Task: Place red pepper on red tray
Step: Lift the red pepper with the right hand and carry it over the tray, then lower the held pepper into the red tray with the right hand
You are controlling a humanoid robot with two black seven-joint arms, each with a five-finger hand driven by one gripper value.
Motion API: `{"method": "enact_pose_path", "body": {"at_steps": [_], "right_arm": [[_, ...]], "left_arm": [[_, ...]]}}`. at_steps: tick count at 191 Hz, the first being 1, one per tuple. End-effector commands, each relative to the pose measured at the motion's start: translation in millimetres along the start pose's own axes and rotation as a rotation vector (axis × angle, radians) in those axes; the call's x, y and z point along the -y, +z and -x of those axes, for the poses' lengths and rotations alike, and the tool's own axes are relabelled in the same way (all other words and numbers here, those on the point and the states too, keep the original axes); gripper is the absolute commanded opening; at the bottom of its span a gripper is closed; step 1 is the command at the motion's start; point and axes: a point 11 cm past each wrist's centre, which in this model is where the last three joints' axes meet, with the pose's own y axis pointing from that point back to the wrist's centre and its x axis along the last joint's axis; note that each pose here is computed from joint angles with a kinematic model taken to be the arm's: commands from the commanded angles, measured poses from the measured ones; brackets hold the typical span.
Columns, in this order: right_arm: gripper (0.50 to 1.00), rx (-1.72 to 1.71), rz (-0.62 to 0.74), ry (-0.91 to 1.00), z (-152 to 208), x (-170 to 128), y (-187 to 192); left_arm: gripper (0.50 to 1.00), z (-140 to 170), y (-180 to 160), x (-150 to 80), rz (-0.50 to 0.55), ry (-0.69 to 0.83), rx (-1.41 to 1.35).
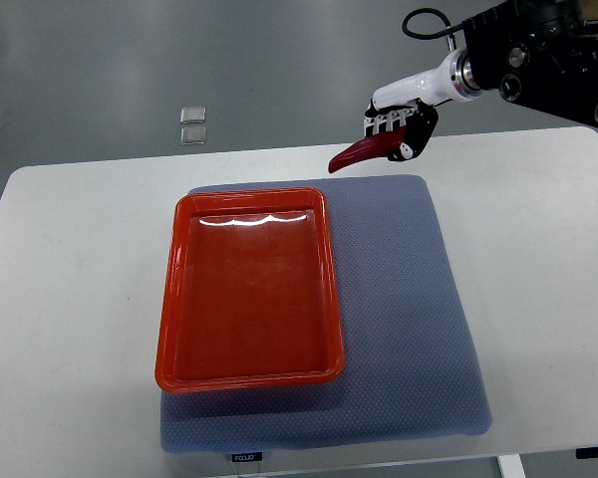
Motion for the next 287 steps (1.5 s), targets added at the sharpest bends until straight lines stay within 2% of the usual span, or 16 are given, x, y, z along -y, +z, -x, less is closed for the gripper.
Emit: {"method": "enact_pose_path", "body": {"at_steps": [1,78,131,161,287], "right_arm": [[0.500,-0.029,-0.041,-0.015,-0.1,10.8,-25.8],[0.500,-0.060,-0.197,-0.096,45.7,86.1,-123.3],[0.500,0.005,-0.136,-0.086,70.9,104.7,-89.2],[0.500,0.037,-0.131,-0.086,85.2,111.4,-81.9],[0.500,0.100,-0.263,-0.063,117.8,120.3,-102.7]], "left_arm": [[1.000,0.2,0.0,0.0,0.000,-0.001,0.000],[1.000,-0.3,0.0,0.0,0.000,0.001,-0.001],[1.000,1.8,0.2,0.0,0.001,-0.005,-0.001],[1.000,2.3,0.3,-0.1,0.001,-0.007,0.001],[1.000,3.0,0.2,-0.1,0.001,-0.009,0.004]]}}
